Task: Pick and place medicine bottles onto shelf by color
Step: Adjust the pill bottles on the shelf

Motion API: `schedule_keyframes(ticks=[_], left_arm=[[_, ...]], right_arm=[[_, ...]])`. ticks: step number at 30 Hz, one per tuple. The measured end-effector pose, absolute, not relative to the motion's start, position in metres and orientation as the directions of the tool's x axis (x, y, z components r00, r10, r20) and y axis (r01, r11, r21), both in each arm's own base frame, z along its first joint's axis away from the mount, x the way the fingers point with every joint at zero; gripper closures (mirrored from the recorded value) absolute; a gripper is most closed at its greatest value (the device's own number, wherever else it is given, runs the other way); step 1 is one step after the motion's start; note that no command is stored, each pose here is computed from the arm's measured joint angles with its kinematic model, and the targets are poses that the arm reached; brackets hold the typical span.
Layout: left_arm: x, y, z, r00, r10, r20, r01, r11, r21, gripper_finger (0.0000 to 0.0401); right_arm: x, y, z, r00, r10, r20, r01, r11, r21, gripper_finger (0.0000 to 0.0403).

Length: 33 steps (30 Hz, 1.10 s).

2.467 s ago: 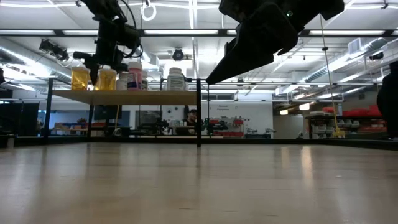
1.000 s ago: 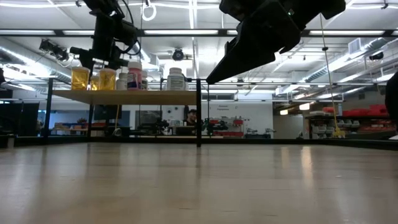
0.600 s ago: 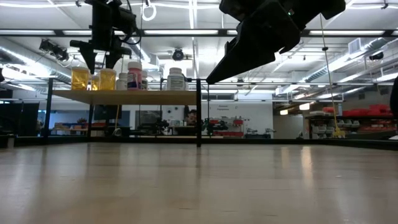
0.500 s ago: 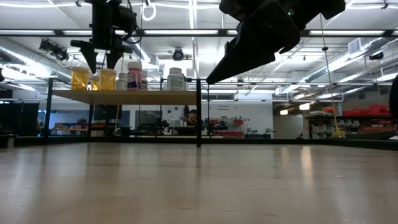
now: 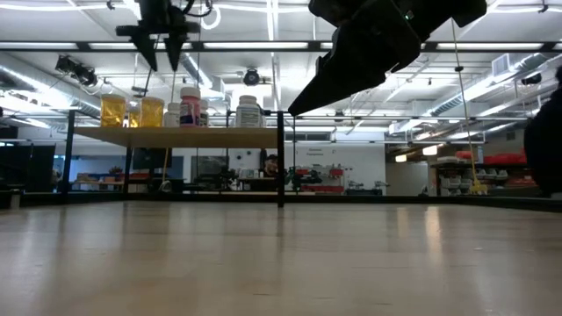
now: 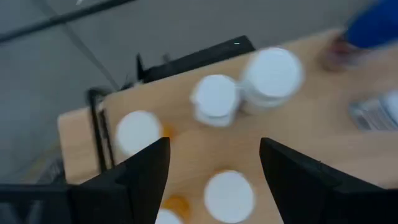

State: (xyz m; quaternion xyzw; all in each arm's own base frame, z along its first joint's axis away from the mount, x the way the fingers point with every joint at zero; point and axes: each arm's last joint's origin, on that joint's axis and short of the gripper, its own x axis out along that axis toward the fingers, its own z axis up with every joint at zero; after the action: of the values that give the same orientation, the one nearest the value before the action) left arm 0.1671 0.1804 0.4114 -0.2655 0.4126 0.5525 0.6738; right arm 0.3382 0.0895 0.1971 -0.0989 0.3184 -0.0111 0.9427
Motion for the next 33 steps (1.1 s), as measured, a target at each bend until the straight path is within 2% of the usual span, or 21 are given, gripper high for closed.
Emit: schedule_keyframes(ticks=[3,7,19,33], left_arm=[[0.181,0.177,0.405,0.047,0.546,-0.836,-0.928,0.333,0.166,0.0150],[0.192,0.183,0.396,-0.039,0.599,-0.800,-0.913,0.303,0.272,0.0158],[0.215,0.206,0.368,-0.095,0.550,-0.830,-0.872,0.356,0.336,0.0170],[0.213,0.215,0.361,-0.131,0.536,-0.834,-0.875,0.333,0.352,0.0178]], right_arm=[[0.339,0.090,0.198,0.800,-0.083,-0.594,-0.041,0.981,-0.192,0.0080],[0.339,0.090,0.198,0.802,-0.082,-0.591,-0.040,0.981,-0.191,0.0080],[0.339,0.090,0.198,0.803,-0.083,-0.591,-0.044,0.979,-0.197,0.0080],[0.339,0.090,0.198,0.802,-0.083,-0.591,-0.044,0.979,-0.197,0.0080]])
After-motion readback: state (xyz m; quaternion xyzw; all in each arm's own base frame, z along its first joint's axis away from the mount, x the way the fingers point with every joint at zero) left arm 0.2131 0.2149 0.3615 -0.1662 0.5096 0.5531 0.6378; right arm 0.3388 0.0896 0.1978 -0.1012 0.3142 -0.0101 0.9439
